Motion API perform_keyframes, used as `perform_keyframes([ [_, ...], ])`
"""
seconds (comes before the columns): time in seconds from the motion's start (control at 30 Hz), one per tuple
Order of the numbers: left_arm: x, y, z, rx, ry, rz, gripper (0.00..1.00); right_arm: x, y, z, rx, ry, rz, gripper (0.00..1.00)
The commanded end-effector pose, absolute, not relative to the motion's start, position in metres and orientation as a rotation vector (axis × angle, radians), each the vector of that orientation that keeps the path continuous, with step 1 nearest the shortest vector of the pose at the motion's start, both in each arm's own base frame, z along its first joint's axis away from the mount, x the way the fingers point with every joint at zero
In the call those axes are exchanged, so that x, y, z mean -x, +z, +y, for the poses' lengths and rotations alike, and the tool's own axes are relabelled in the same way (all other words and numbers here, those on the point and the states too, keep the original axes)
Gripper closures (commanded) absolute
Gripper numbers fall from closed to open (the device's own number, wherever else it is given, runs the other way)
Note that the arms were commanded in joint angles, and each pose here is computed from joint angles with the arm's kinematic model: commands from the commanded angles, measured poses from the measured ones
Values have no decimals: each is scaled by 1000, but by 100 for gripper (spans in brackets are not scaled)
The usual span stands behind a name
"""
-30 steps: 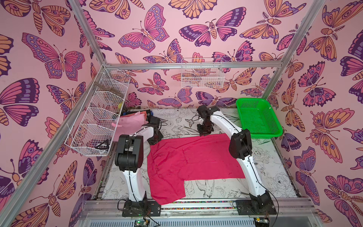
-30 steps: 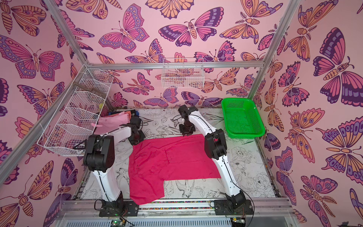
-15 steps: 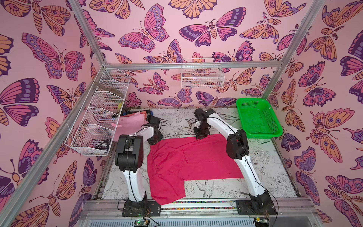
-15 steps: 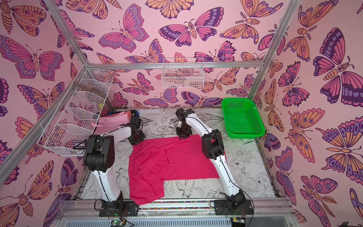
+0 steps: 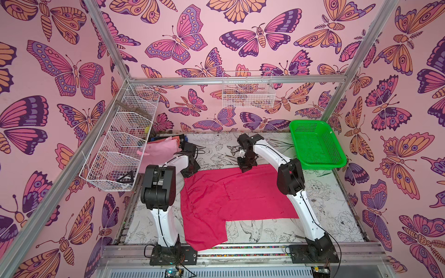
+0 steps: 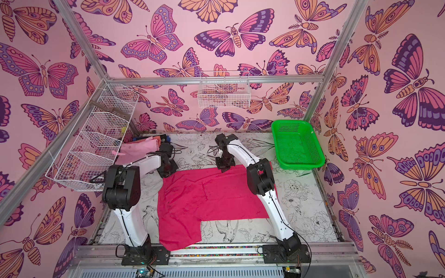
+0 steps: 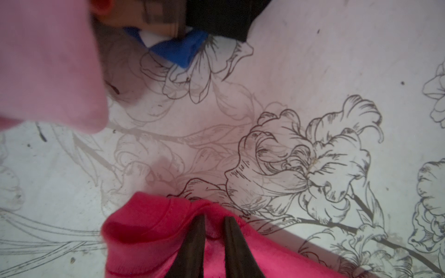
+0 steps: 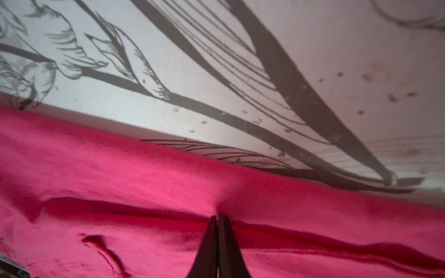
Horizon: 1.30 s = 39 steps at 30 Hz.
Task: Fold and stack t-shirts
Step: Smooth out the T-shirt at the center of the board.
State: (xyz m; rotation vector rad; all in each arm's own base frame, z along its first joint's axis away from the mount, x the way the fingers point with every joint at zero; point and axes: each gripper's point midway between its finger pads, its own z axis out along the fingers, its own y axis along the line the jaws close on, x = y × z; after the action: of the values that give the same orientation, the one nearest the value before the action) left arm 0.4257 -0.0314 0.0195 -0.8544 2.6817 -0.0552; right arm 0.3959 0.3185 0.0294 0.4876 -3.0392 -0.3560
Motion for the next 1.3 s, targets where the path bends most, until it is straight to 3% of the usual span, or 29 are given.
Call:
perform_keyframes([
  [0.0, -405, -3, -34, 856, -33, 2770, 80, -391, 32, 321, -500, -342, -3036, 90],
  [0.43, -405, -1, -33, 853, -33, 2767, 80, -396, 31, 316, -480, -292, -3056, 91],
  [1.0, -406, -1, -33, 858, -34, 2765, 80, -343, 42, 308, -536, -212, -3017, 92],
  [1.27, -406, -1, -34, 859, -40, 2765, 81, -338, 47, 312, -543, -212, -3034, 89],
])
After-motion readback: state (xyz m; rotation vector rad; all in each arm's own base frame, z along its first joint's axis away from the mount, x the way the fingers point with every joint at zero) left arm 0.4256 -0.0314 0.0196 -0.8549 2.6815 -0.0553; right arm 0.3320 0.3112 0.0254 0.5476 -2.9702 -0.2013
